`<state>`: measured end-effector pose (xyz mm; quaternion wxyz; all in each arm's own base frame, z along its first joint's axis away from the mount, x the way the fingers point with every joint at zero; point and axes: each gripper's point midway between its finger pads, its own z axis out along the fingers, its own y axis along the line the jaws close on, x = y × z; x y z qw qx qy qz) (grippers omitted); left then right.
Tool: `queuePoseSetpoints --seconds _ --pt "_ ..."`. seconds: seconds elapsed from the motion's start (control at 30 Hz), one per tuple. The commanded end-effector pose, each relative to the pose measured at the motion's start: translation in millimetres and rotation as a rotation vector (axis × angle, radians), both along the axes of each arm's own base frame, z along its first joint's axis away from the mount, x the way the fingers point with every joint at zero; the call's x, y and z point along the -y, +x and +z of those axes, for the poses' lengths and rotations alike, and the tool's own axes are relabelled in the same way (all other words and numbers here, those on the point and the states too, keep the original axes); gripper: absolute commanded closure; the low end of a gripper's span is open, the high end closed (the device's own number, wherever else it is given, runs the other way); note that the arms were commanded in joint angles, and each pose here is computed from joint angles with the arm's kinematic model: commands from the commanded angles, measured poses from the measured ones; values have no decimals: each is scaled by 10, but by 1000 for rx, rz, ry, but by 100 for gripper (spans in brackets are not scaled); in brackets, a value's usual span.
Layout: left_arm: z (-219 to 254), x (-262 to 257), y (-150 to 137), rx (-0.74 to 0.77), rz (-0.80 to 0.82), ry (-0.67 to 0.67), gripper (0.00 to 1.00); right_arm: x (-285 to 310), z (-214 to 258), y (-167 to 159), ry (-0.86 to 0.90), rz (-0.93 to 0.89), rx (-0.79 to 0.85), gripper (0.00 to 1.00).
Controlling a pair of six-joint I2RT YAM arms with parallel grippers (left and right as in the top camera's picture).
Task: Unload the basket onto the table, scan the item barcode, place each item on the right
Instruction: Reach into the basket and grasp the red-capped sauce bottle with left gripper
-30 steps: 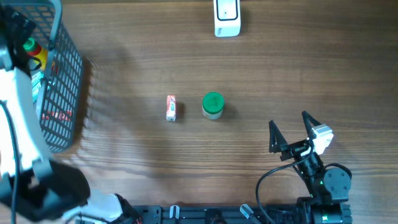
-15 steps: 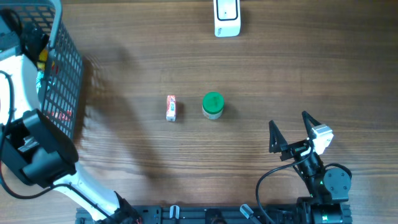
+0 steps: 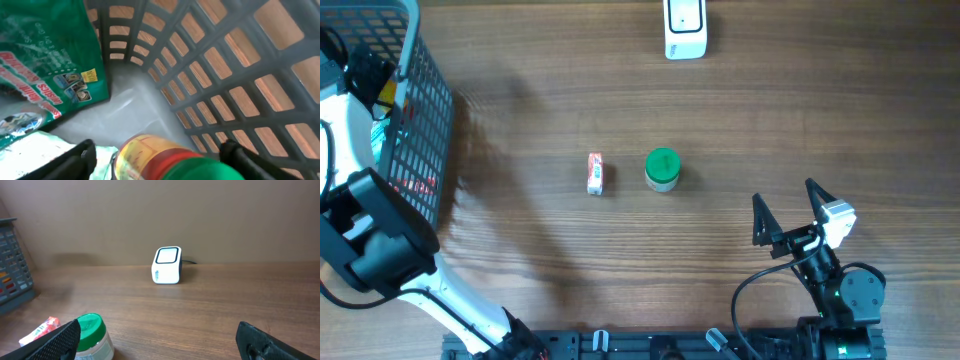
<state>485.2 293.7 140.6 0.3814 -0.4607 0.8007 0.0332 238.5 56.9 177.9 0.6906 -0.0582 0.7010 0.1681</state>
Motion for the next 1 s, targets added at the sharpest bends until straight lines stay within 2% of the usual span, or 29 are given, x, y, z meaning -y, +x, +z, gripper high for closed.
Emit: queuePoseSetpoints --seconds 0.0,0.07,0.17,0.2,0.4,0.7,0.97 --pt "21 -35 56 12 -4 5 32 1 18 -3 -9 -2 12 0" --pt "20 -35 56 11 -3 5 35 1 18 -3 -8 -2 12 0" --pt "6 -28 43 4 -3 0 53 1 18 -3 -9 -2 12 0" --pt "3 -26 35 0 -2 0 55 1 18 -3 -9 -2 12 0" --pt "218 1 -21 18 0 12 55 1 18 -3 -9 -2 12 0" --pt "1053 103 -246 118 11 82 55 1 18 -3 -9 -2 12 0" --pt "2199 391 -737 289 11 180 55 1 18 -3 -8 -2 12 1"
